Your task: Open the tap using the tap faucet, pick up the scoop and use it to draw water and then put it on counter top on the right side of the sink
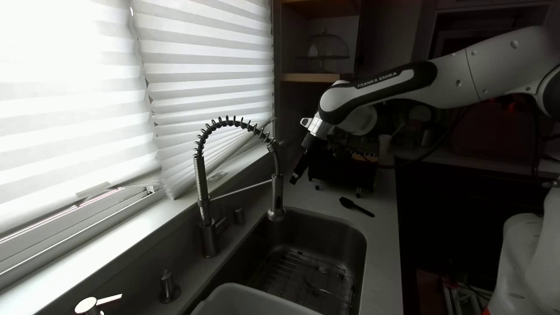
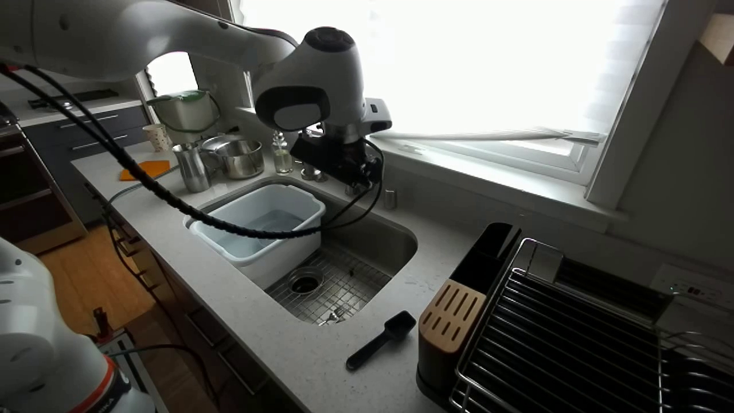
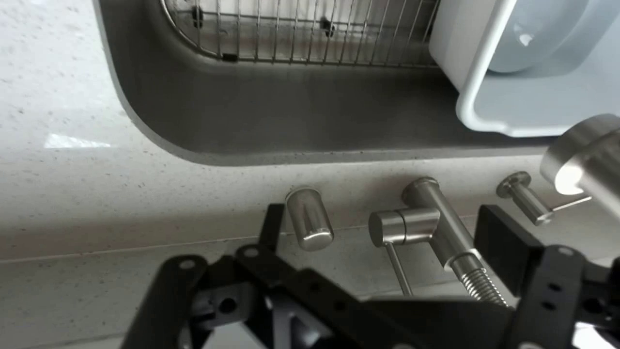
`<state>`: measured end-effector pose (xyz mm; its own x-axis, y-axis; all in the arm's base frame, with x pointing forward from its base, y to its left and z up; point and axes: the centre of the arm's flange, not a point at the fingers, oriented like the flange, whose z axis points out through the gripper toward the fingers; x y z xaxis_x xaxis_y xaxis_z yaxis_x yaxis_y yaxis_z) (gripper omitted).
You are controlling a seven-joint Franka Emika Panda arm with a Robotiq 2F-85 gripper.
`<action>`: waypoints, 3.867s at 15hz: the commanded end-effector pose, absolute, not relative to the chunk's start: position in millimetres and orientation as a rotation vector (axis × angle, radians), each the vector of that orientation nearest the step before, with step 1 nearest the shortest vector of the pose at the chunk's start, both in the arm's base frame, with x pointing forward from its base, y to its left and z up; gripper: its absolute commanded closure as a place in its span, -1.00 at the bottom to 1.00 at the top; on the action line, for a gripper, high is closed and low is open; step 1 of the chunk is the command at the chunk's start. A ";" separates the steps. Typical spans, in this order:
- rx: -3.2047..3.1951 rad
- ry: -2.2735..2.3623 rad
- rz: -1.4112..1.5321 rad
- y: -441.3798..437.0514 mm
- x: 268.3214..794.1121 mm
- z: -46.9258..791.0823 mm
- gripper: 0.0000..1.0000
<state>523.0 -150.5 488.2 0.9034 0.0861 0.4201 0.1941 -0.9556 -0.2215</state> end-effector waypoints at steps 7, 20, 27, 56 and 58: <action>-2.527 -0.350 -0.687 -153.6 627.4 419.2 -1.00; -2.472 -0.381 -0.724 -143.4 651.1 409.1 -1.00; -2.317 -0.303 -0.809 -136.8 662.8 396.5 -1.00; -2.203 -0.263 -1.141 -92.7 703.5 340.7 -0.95; -2.204 -0.259 -1.145 -90.5 704.0 337.9 -1.00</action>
